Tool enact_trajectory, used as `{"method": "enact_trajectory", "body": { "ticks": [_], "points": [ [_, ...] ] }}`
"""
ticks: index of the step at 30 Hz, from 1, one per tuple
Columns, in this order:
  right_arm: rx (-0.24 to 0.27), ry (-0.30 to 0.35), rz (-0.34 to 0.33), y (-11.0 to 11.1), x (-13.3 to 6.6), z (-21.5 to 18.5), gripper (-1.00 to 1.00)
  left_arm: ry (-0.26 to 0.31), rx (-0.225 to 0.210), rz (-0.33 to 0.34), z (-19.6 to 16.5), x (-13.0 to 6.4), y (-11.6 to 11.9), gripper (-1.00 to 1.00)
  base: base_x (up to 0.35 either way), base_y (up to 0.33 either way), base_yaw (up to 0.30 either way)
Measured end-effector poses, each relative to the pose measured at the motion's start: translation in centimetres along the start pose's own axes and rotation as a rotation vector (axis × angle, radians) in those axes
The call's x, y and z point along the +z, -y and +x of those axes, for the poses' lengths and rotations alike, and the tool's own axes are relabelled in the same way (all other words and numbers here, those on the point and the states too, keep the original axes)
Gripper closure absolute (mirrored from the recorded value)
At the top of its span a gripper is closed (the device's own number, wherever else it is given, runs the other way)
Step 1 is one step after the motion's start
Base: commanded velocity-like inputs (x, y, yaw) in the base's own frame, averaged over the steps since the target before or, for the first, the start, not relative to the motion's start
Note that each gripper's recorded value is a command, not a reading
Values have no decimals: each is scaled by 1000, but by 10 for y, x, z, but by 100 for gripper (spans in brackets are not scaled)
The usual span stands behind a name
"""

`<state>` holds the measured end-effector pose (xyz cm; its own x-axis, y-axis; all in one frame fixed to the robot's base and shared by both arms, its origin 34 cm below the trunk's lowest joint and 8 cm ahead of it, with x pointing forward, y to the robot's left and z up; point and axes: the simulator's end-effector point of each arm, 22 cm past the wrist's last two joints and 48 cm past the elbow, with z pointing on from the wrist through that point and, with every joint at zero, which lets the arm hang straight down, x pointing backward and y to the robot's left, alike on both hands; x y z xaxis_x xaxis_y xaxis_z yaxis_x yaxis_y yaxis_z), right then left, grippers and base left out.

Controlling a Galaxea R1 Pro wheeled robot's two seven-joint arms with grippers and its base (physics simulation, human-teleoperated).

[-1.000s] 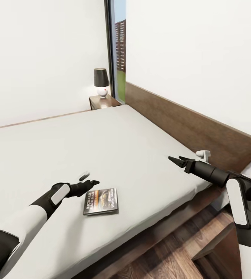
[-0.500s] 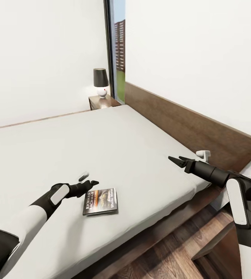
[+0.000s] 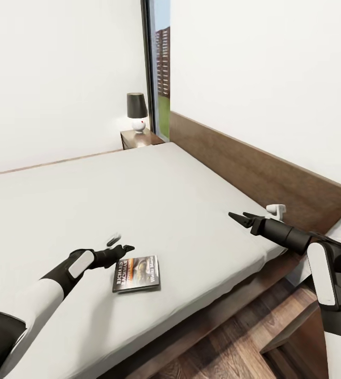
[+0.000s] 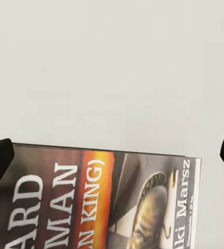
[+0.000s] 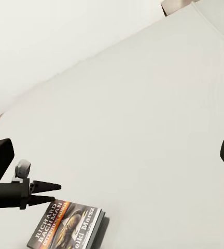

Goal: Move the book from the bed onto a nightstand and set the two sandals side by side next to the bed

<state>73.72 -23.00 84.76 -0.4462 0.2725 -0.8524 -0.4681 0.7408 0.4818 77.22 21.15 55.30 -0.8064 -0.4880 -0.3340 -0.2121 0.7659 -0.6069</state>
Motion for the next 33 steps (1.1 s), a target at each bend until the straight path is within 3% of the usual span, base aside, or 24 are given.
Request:
{"method": "enact_trajectory", "body": {
  "ticks": [16,33],
  "points": [
    [0,0,1,0,0,0,-100,-15,-4,17,8,5,11,-100,0,0,0],
    [0,0,1,0,0,0,-100,-55,5,113,32,19,60,-100,0,0,0]
  ]
}}
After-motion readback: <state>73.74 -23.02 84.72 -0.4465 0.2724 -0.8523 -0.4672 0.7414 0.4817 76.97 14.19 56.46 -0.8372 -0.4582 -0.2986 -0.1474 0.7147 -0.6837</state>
